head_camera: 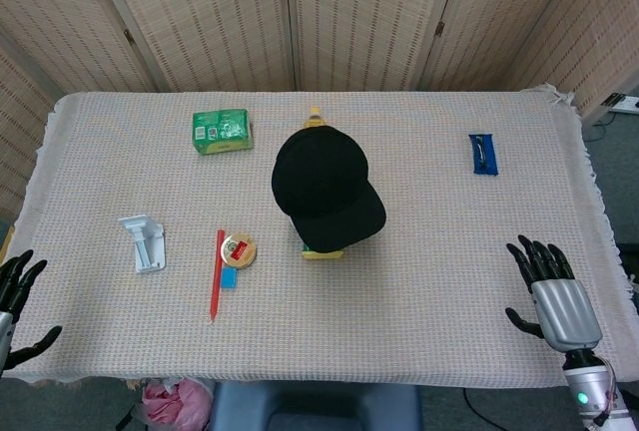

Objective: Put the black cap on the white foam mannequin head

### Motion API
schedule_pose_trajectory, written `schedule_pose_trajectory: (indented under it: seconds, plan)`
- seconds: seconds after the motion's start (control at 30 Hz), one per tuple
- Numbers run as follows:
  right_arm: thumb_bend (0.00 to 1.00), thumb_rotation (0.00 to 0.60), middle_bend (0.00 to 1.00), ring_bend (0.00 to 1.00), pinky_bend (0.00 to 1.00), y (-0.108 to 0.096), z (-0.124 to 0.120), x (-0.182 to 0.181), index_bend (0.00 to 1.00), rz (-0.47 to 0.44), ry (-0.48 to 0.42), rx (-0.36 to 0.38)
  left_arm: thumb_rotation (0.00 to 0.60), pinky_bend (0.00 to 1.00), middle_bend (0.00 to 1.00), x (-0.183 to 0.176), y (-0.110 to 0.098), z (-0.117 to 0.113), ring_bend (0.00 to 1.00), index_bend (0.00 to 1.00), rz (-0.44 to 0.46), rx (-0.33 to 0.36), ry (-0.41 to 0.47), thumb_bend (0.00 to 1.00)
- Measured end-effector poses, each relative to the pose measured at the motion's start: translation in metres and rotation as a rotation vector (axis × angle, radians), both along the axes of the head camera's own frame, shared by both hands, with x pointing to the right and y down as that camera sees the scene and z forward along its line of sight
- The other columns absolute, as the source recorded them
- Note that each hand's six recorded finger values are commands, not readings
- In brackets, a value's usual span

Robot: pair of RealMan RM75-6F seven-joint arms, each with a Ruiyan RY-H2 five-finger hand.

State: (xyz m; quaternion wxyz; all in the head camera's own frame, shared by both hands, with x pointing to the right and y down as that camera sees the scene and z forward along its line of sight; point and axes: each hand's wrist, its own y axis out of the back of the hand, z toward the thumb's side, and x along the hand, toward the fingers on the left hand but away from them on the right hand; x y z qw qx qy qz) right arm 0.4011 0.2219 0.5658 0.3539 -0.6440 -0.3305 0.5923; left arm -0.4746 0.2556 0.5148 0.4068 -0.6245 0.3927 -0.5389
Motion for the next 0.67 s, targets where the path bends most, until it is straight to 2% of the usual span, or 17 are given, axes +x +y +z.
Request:
schedule_pose_trajectory:
  seconds: [0.2, 0.67]
  plan:
    - [0.15, 0.600, 0.00, 0.00, 0.00, 0.010, -0.004, 0.028, 0.00, 0.029, -0.003, -0.014, 0.600, 0.15, 0.00, 0.005, 0.004, 0.013, 0.00, 0.04, -0.030, -0.023, -0.038, 0.22]
    - [0.15, 0.600, 0.00, 0.00, 0.00, 0.011, -0.011, 0.032, 0.00, 0.028, -0.010, 0.002, 0.600, 0.15, 0.00, 0.003, 0.005, 0.015, 0.00, 0.04, -0.045, -0.032, -0.054, 0.22]
